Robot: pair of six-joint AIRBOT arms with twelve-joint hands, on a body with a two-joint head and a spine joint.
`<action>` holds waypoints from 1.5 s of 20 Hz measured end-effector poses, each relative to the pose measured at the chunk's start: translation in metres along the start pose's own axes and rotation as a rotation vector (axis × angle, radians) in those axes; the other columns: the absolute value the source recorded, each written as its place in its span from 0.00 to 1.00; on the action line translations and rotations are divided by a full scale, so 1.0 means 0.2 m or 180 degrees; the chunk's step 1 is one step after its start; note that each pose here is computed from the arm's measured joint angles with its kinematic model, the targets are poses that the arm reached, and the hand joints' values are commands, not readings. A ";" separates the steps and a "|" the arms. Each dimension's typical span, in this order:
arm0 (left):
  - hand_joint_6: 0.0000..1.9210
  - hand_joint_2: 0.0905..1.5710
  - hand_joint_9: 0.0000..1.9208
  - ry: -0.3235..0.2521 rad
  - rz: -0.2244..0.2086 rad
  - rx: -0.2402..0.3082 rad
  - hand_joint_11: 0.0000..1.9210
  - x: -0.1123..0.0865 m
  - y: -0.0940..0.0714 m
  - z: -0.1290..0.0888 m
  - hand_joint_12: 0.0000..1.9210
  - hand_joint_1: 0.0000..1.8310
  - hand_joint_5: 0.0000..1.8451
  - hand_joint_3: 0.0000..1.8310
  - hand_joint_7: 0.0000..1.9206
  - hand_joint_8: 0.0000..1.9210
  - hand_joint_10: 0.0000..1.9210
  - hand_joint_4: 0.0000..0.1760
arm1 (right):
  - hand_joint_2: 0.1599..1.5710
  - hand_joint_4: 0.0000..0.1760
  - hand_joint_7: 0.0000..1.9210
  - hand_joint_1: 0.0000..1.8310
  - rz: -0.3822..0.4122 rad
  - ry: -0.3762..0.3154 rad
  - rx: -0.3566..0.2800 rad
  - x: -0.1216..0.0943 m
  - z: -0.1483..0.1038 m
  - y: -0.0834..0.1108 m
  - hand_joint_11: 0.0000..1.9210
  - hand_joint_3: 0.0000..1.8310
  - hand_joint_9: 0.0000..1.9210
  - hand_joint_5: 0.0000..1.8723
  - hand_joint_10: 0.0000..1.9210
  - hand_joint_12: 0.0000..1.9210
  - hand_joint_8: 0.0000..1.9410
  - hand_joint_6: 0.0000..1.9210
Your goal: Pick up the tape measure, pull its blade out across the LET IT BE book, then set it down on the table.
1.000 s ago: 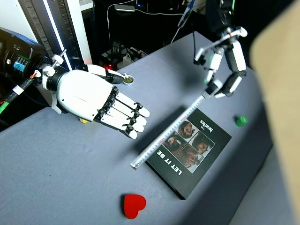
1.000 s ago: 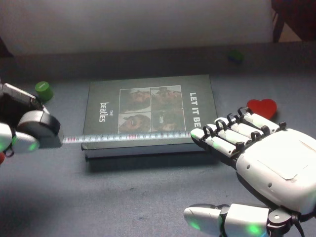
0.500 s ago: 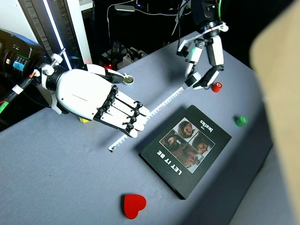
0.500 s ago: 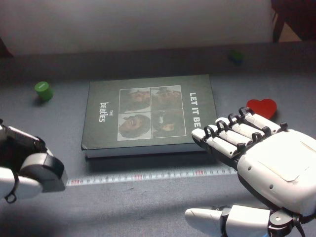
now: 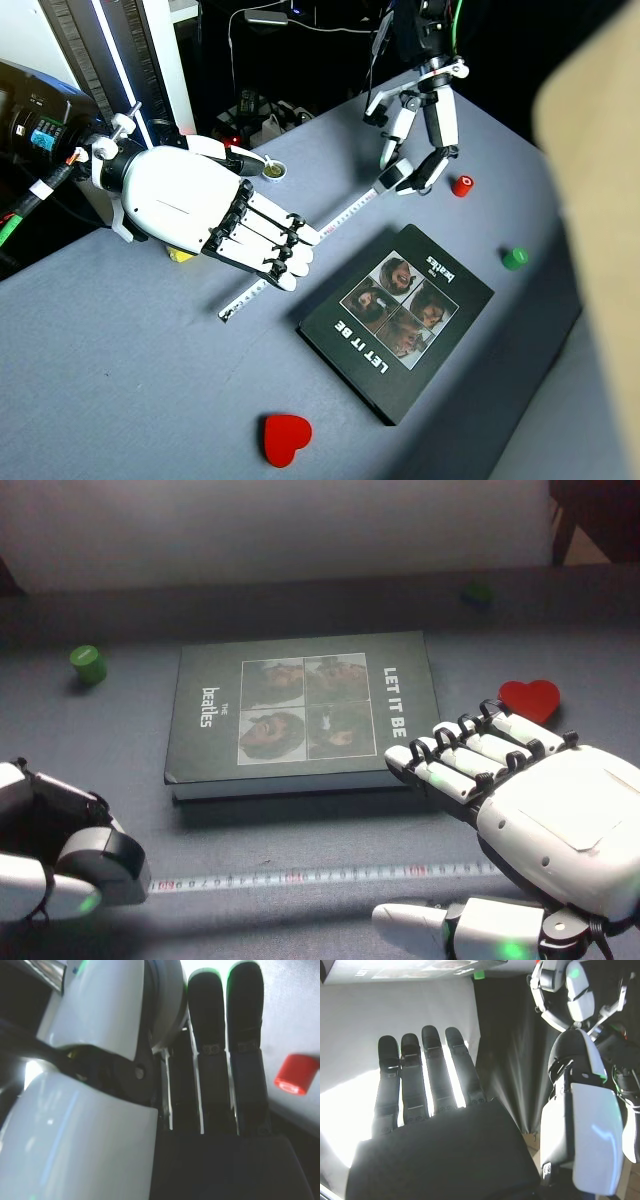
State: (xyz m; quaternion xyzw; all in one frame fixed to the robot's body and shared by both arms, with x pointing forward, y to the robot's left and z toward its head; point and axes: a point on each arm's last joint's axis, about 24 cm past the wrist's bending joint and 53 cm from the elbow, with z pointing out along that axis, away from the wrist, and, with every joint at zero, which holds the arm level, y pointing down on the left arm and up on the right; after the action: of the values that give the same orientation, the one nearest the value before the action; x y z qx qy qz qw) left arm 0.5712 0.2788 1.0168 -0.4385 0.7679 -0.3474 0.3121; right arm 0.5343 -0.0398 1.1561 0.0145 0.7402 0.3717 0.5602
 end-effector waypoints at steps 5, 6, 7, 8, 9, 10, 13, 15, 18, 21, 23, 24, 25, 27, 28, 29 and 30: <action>0.61 0.72 0.46 -0.0003 -0.0007 0.0035 0.38 0.00 -0.01 0.00 0.60 0.73 0.43 0.00 0.46 0.55 0.68 0.00 | 0.63 0.00 0.11 0.00 0.0001 0.0001 -0.0001 0.00 0.00 0.00 0.00 0.00 0.08 0.09 0.00 0.33 0.00 0.00; 0.66 0.74 0.45 -0.0003 0.0001 0.0047 0.37 0.00 -0.01 0.00 0.56 0.66 0.43 0.00 0.46 0.58 0.40 0.00 | 0.63 0.00 0.11 0.00 0.0001 0.0001 -0.0001 0.00 0.00 0.00 0.00 0.00 0.08 0.10 0.00 0.33 0.00 0.00; 0.69 0.75 0.48 -0.0005 0.0001 0.0053 0.35 0.00 -0.01 0.00 0.52 0.64 0.41 0.00 0.46 0.59 0.22 0.06 | 0.63 0.00 0.11 0.00 0.0003 0.0000 -0.0002 0.00 0.00 0.00 0.00 0.00 0.08 0.10 0.00 0.33 0.00 0.00; 0.68 0.76 0.48 -0.0005 0.0002 0.0054 0.33 0.00 -0.01 0.00 0.48 0.59 0.42 0.00 0.44 0.24 0.13 0.00 | 0.62 0.00 0.11 0.00 0.0004 0.0002 -0.0003 0.00 0.00 0.00 0.00 0.00 0.09 0.10 0.00 0.34 0.00 0.00; 0.29 0.74 0.47 -0.0008 0.0002 0.0056 0.30 0.00 -0.02 0.00 0.44 0.54 0.38 0.00 0.44 0.08 0.06 0.00 | 0.62 0.00 0.11 0.00 0.0003 0.0002 -0.0005 0.00 0.00 0.00 0.00 0.00 0.09 0.10 0.00 0.34 0.00 0.00; 0.10 0.73 0.45 -0.0013 0.0007 0.0056 0.28 0.00 -0.02 0.00 0.41 0.51 0.39 0.00 0.43 0.02 0.02 0.00 | 0.62 0.00 0.11 0.00 0.0002 0.0001 -0.0006 0.00 0.00 0.00 0.00 0.00 0.09 0.10 0.00 0.34 0.00 0.00; 0.00 0.71 0.33 -0.0057 0.0049 0.0091 0.18 -0.04 -0.05 -0.02 0.36 0.40 0.29 0.00 0.31 0.00 0.00 0.00 | 0.62 0.00 0.11 0.00 0.0003 0.0001 -0.0006 0.00 0.00 0.00 0.00 0.00 0.09 0.10 0.00 0.35 0.00 0.00; 0.00 0.71 0.24 -0.0104 0.0160 0.0120 0.11 -0.07 -0.08 -0.04 0.33 0.33 0.21 0.00 0.23 0.00 0.00 0.00 | 0.62 0.00 0.11 0.00 0.0002 0.0000 -0.0007 0.00 0.00 0.00 0.00 0.00 0.09 0.10 0.00 0.35 0.00 0.00; 0.00 0.68 0.09 -0.0184 0.0370 0.0109 0.00 -0.14 -0.14 -0.09 0.25 0.23 0.12 0.00 0.09 0.00 0.00 0.00 | 0.62 0.00 0.11 0.00 0.0003 0.0000 -0.0011 0.00 0.00 0.01 0.00 0.00 0.09 0.10 0.00 0.35 0.00 0.00; 0.00 0.66 0.06 -0.0265 0.0413 0.0171 0.00 -0.20 -0.21 -0.10 0.19 0.17 0.07 0.00 0.05 0.00 0.00 0.00 | 0.62 0.00 0.11 0.00 0.0076 0.0002 0.0003 0.00 0.00 0.00 0.00 0.00 0.09 0.10 0.00 0.35 0.00 0.00; 0.00 0.66 0.04 -0.0209 0.0552 0.0302 0.00 -0.18 -0.28 -0.11 0.18 0.16 0.04 0.00 0.03 0.00 0.00 0.00 | 0.62 0.00 0.11 0.00 0.0161 -0.0013 0.0015 -0.01 0.02 0.01 0.00 0.00 0.09 0.10 0.00 0.35 0.00 0.00; 0.00 0.66 0.04 -0.0146 0.0652 0.0386 0.00 -0.16 -0.33 -0.12 0.18 0.15 0.04 0.00 0.02 0.00 0.00 0.00 | 0.62 0.00 0.10 0.00 0.0173 -0.0033 0.0011 -0.02 0.02 0.02 0.00 0.00 0.09 0.10 0.00 0.35 0.00 0.00; 0.00 0.66 0.04 -0.0079 0.0736 0.0451 0.00 -0.13 -0.37 -0.13 0.18 0.15 0.05 0.00 0.03 0.00 0.00 0.00 | 0.62 0.00 0.12 0.00 0.0189 -0.0056 0.0016 -0.03 0.02 0.02 0.00 0.00 0.10 0.11 0.00 0.39 0.00 0.00; 0.00 0.66 0.11 0.0109 0.1011 0.0635 0.01 -0.06 -0.45 -0.14 0.29 0.14 0.10 0.00 0.08 0.00 0.00 0.05 | 0.63 0.00 0.18 0.01 0.0196 -0.0111 0.0011 -0.06 0.03 0.03 0.02 0.00 0.16 0.17 0.01 0.56 0.01 0.01; 0.00 0.68 0.19 0.0220 0.1206 0.0744 0.06 0.00 -0.49 -0.14 0.34 0.15 0.14 0.00 0.14 0.00 0.01 0.08 | 0.65 0.00 0.23 0.03 0.0196 -0.0119 0.0010 -0.06 0.03 0.03 0.06 0.00 0.22 0.22 0.02 0.63 0.01 0.02; 0.01 0.69 0.32 0.0308 0.1348 0.0862 0.15 0.04 -0.53 -0.15 0.41 0.21 0.24 0.00 0.27 0.02 0.05 0.04 | 0.69 0.00 0.31 0.07 0.0208 -0.0124 0.0014 -0.06 0.03 0.03 0.12 0.00 0.29 0.31 0.04 0.69 0.01 0.03; 0.10 0.72 0.40 0.0354 0.1423 0.0960 0.34 0.08 -0.57 -0.16 0.53 0.32 0.40 0.00 0.36 0.44 0.53 0.00 | 0.70 0.00 0.41 0.19 0.0216 -0.0121 0.0017 -0.05 0.03 0.03 0.23 0.00 0.32 0.41 0.34 0.79 0.07 0.13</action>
State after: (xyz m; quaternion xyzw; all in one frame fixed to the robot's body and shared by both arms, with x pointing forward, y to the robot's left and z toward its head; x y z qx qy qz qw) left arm 0.5920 0.2307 1.1244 -0.1871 0.8012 -0.4038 0.4000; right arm 0.5406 -0.0376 1.1676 0.0482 0.7295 0.3881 0.5612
